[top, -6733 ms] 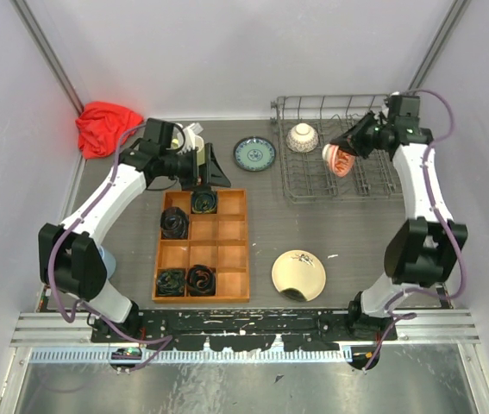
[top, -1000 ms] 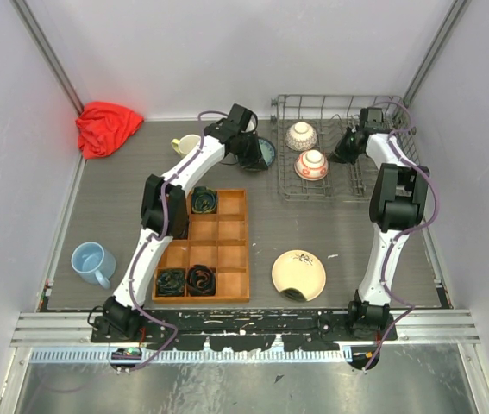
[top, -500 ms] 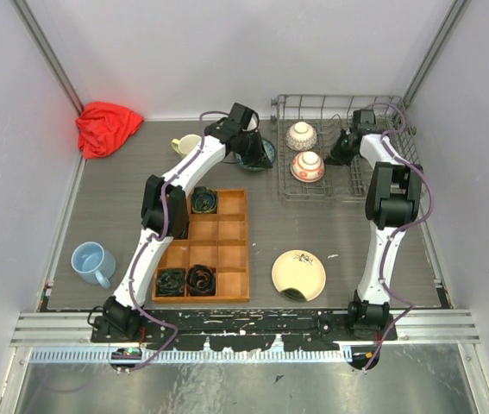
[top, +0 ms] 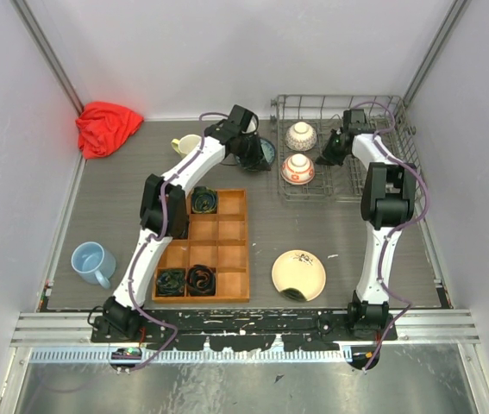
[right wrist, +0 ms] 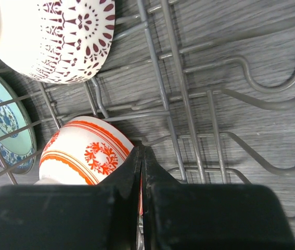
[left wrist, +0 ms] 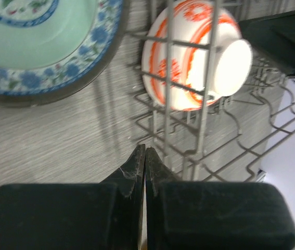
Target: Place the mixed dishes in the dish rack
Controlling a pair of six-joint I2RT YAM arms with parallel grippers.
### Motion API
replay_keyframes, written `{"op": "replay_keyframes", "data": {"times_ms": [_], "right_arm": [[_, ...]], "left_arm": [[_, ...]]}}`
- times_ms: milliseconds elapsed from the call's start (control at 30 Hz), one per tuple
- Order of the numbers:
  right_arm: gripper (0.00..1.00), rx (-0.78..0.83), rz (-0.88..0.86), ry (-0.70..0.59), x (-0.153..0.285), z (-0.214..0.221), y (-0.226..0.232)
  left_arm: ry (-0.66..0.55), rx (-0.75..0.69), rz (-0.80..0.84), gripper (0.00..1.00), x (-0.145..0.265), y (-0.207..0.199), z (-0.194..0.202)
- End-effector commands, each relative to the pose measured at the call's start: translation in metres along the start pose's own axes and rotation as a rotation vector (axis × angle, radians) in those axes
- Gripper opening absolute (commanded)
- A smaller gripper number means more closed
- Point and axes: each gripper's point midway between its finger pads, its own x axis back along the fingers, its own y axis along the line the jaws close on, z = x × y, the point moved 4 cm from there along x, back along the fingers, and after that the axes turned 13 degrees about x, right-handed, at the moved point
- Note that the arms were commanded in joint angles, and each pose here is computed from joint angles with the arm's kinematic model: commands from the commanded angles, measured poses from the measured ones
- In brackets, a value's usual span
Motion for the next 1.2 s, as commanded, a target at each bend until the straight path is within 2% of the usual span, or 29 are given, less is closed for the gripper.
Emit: {"op": "replay_keyframes", "data": {"times_ms": [0,167,267,367,467,533,700,900,1000,1067,1167], "right_arm": [[0.02,0.035,-0.007,-0.156,0.04,-0.043,0.009],[0.03,0.045,0.001,-0.225,0.069,-0.06,0.012],[0.03,0.066,-0.008,-0.259,0.089,-0.068,0.02],[0.06,0.085,-0.033,-0.276,0.109,-0.073,0.031],[0.13,0.112,-0.079,-0.275,0.123,-0.071,0.05],[0.19,0.136,-0.111,-0.278,0.131,-0.069,0.068],[0.31,0.224,-0.24,-0.244,0.141,-0.047,0.128],[0.36,0.306,-0.33,-0.166,0.136,0.003,0.194],[0.38,0.345,-0.346,-0.15,0.132,0.023,0.222],[0.39,0.364,-0.37,-0.128,0.129,0.035,0.241],[0.4,0.382,-0.411,-0.11,0.127,0.045,0.262]], "left_arm": [[-0.081,-0.014,-0.021,0.07,0.03,0.003,-0.014],[-0.149,-0.006,-0.018,0.11,0.064,0.007,-0.028],[-0.18,-0.012,-0.008,0.18,0.087,0.006,-0.031],[-0.207,-0.041,-0.001,0.31,0.115,0.003,-0.029],[-0.219,-0.068,0.008,0.52,0.142,0.001,-0.021],[-0.22,-0.082,0.018,0.58,0.157,0.0,-0.016],[-0.266,-0.1,0.03,0.73,0.202,0.001,-0.007],[-0.354,-0.015,0.08,0.83,0.25,0.025,-0.014],[-0.368,0.018,0.082,0.87,0.269,0.041,-0.016],[-0.38,0.037,0.086,0.94,0.282,0.05,-0.014],[-0.401,0.07,0.062,0.97,0.296,0.07,-0.012]]}}
